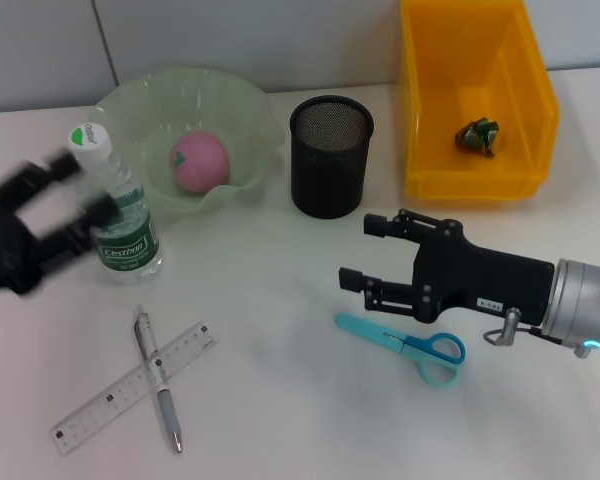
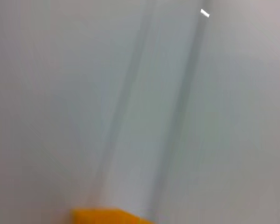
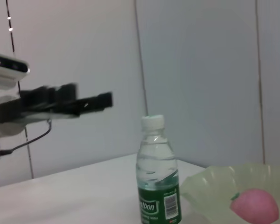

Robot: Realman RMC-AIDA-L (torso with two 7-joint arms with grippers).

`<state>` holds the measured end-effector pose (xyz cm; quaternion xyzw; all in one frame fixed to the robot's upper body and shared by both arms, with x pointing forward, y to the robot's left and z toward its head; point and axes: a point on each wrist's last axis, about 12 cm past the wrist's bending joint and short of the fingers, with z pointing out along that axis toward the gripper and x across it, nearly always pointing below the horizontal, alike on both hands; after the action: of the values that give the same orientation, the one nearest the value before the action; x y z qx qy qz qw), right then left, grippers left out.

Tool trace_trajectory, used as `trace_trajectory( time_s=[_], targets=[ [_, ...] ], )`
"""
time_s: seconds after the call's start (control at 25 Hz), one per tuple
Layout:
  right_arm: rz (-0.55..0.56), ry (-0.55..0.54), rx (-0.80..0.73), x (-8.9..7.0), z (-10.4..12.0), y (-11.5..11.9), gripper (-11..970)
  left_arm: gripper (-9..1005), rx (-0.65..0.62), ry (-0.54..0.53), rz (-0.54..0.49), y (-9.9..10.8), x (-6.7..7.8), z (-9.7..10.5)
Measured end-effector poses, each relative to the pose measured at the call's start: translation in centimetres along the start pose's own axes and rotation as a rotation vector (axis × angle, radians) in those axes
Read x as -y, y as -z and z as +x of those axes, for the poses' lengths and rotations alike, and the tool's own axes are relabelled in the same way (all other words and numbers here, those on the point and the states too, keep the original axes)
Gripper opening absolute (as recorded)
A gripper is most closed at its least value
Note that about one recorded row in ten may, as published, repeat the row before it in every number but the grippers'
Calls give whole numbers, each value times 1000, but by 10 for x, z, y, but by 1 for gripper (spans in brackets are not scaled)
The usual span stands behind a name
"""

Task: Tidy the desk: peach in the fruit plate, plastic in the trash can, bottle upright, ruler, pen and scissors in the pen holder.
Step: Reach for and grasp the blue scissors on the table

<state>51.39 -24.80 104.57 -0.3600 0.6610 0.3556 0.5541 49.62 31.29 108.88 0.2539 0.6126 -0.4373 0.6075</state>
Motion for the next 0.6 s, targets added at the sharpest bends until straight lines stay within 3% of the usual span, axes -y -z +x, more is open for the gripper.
trace_trajectory(
  time_s=[0.16,0.32,0.36,0.6],
  targets=[
    [5,-17,15,0,-1,1,764,795,-111,26,134,-12,10,2],
    [5,-35,17,0,-1,1,764,794,-166,31,181,-19,15,6],
    [5,-55,18,-1,-1,2,763,794,-227,25,217,-24,18,10],
    [-9,-97,27,-1,-3,5,764,793,-303,17,247,-29,18,16]
  ],
)
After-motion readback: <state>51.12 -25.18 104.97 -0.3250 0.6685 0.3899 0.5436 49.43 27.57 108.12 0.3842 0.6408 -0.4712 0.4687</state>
